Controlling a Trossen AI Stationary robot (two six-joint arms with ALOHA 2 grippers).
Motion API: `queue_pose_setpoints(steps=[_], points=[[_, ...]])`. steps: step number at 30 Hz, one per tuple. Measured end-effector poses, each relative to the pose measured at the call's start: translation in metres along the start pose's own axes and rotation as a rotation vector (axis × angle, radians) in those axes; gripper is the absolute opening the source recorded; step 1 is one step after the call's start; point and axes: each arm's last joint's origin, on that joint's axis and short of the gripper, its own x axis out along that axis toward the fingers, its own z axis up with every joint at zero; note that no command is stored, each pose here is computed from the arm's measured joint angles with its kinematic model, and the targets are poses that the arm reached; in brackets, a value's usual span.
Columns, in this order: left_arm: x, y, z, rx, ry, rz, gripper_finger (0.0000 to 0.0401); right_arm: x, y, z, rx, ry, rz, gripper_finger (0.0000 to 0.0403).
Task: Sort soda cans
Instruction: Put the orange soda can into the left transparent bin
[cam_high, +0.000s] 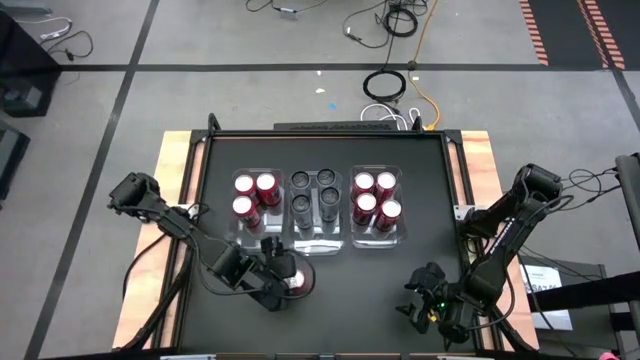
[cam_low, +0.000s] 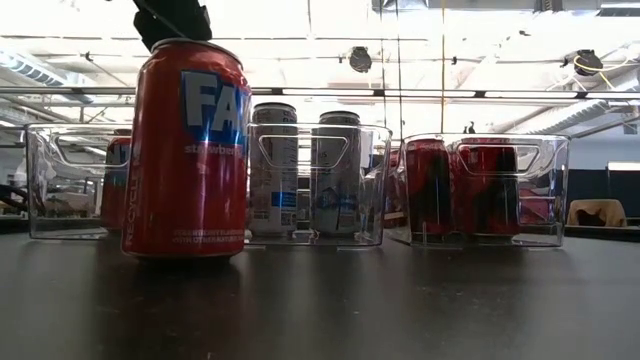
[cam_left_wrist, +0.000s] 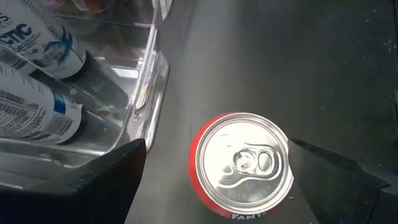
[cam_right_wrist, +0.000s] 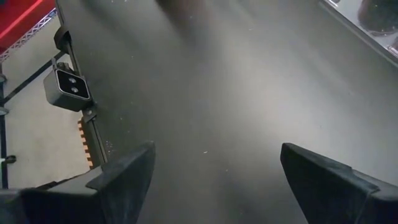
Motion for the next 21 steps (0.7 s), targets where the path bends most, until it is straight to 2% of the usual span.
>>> queue_pose_setpoints(steps=[21], points=[[-0.0052,0.0010,0.0050,-0.027,-0.049,-0.025,0.0393,0.0000,0.0000,-0.0001,-0.007,0.003,0.000,0.0338]])
